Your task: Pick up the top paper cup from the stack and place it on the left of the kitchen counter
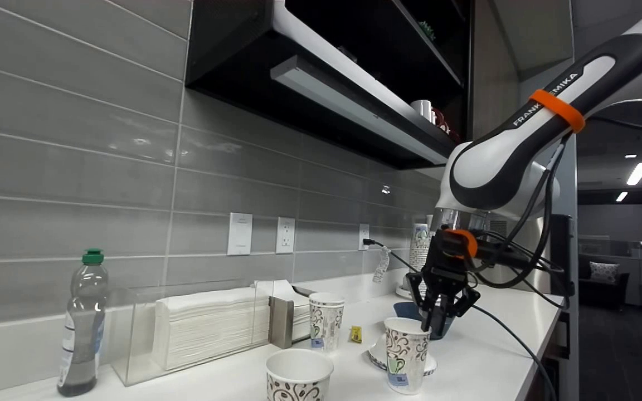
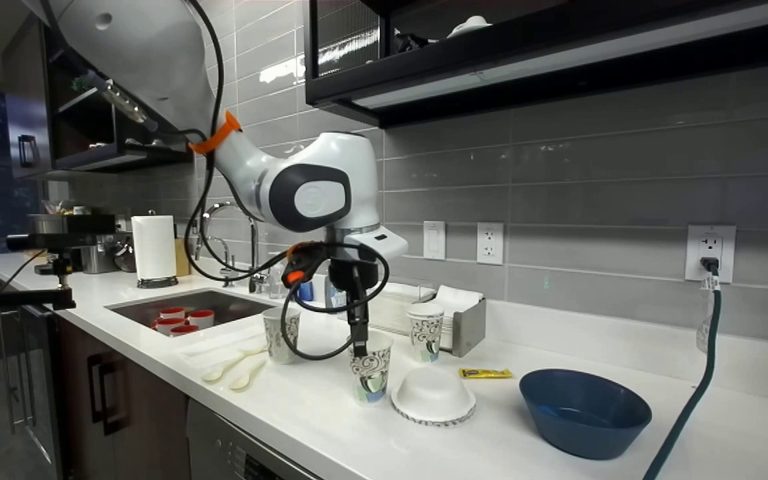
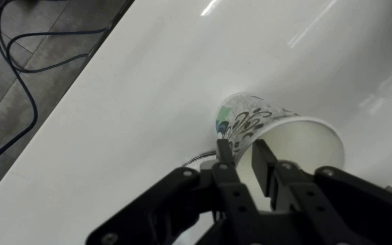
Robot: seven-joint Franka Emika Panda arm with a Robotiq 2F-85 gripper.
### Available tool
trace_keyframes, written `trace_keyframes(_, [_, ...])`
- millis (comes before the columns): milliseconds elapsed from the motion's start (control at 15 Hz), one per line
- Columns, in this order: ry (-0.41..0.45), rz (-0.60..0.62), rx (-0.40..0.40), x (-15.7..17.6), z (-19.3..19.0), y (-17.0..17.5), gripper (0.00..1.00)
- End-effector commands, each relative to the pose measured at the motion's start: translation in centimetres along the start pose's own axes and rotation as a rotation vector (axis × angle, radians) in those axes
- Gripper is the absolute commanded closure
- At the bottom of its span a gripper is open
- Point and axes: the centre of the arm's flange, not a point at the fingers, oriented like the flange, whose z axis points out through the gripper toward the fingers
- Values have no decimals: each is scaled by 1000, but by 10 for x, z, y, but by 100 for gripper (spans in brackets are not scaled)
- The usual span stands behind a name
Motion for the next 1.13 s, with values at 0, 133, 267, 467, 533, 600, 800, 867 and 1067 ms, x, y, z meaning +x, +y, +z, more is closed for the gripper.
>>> trace_keyframes(0, [48, -2, 42, -7, -27, -10, 44])
trace_keyframes(133, [82, -35, 73, -14, -51, -21, 30])
trace_keyframes(267, [99, -86, 105, -24, -72, -33, 17])
trace_keyframes(467, [70, -269, 186, -58, -91, -62, 1])
trace_keyframes(533, [45, -323, 197, -77, -91, -76, 0])
trace_keyframes(600, [25, -379, 194, -95, -87, -86, 0])
trace_keyframes(800, [21, -414, 163, -108, -82, -98, 0])
trace_keyframes(867, [4, -450, 154, -122, -80, -105, 0])
trace_keyframes(1067, [-5, -482, 149, -131, -78, -110, 0])
